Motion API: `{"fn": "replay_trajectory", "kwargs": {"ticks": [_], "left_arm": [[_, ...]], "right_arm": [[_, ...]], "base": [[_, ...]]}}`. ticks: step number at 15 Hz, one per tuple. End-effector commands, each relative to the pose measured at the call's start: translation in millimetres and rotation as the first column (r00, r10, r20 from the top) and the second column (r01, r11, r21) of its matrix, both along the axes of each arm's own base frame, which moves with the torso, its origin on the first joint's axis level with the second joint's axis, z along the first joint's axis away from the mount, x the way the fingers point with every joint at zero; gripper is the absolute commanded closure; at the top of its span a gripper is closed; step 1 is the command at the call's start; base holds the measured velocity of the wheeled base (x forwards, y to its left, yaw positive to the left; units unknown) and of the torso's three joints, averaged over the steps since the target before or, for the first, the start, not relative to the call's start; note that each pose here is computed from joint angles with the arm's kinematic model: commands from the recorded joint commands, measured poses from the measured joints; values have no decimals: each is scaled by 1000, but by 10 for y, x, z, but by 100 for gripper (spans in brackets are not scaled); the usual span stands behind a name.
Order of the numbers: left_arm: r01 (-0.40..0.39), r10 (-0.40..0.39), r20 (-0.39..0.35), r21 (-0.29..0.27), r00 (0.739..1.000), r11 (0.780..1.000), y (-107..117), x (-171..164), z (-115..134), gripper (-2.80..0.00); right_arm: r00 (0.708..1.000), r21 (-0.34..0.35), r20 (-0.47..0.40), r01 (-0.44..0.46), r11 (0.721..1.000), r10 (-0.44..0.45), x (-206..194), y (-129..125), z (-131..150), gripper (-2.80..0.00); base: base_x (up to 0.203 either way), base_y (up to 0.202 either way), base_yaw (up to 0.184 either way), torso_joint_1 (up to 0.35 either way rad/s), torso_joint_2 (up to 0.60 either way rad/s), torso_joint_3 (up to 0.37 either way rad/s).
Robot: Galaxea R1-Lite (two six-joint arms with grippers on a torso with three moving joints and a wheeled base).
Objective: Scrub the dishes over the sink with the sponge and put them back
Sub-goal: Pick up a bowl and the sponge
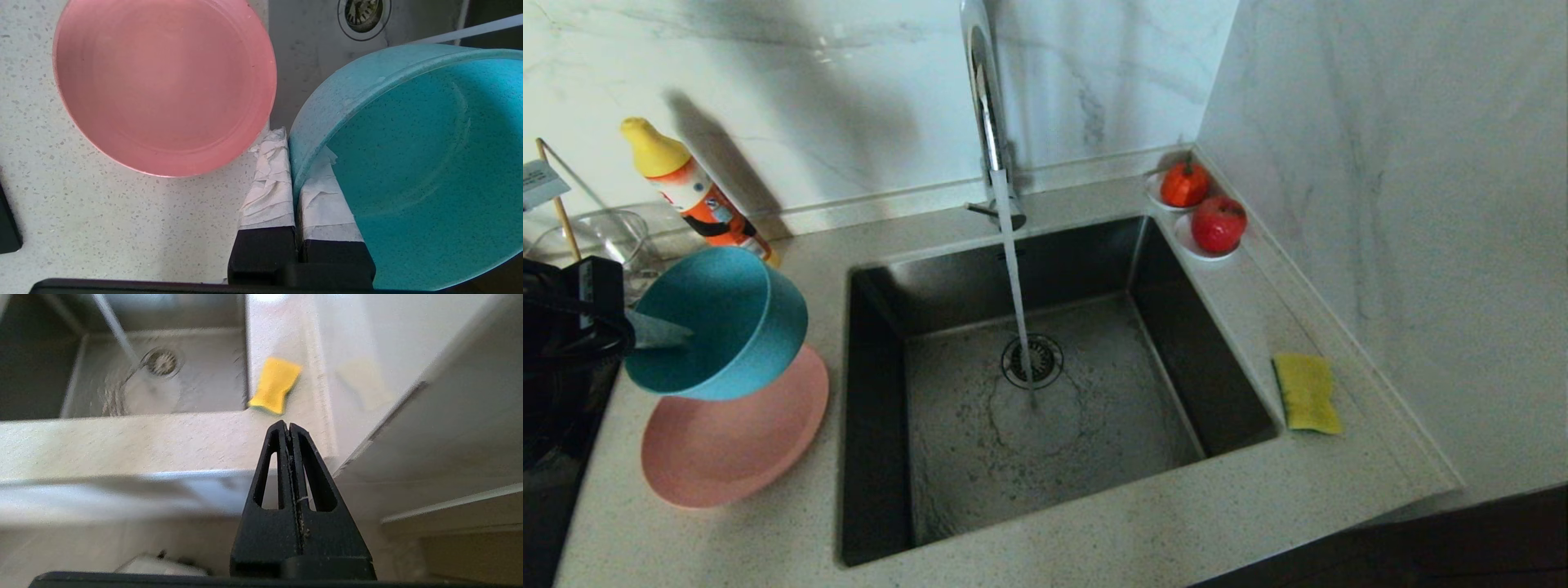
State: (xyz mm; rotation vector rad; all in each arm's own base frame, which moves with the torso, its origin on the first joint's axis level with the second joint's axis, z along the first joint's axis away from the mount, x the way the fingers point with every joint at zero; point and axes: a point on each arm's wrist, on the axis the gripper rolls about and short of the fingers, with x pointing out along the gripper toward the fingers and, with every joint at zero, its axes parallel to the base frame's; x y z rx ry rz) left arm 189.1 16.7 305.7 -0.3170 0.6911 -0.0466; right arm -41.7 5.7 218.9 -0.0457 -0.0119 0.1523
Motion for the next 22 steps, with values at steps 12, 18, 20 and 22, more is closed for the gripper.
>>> {"fn": "replay_trajectory", "kwargs": {"ticks": [12, 18, 20, 22], "left_arm": [[5, -5, -31, -6, 999, 1000, 2, 28, -69, 0], [8, -9, -104, -11, 995, 1000, 2, 42, -327, 0], [4, -5, -69, -6, 998, 1000, 5, 62, -345, 0], [4, -4, -58, -4, 998, 1000, 8, 85, -331, 0]], "right_arm": [[844, 1, -535, -49, 999, 42, 1696, -42, 329, 0], [785, -8, -618, -55, 998, 38, 2273, 84, 37, 0], [773, -17, -634, -39, 999, 20, 2402, 134, -34, 0], [765, -9, -644, -39, 999, 24, 2509, 192, -86, 0]], "base": [[0, 0, 0, 0, 0, 0], [0, 0, 0, 0, 0, 0], [0, 0, 0, 0, 0, 0], [0, 0, 0, 0, 0, 0]]}}
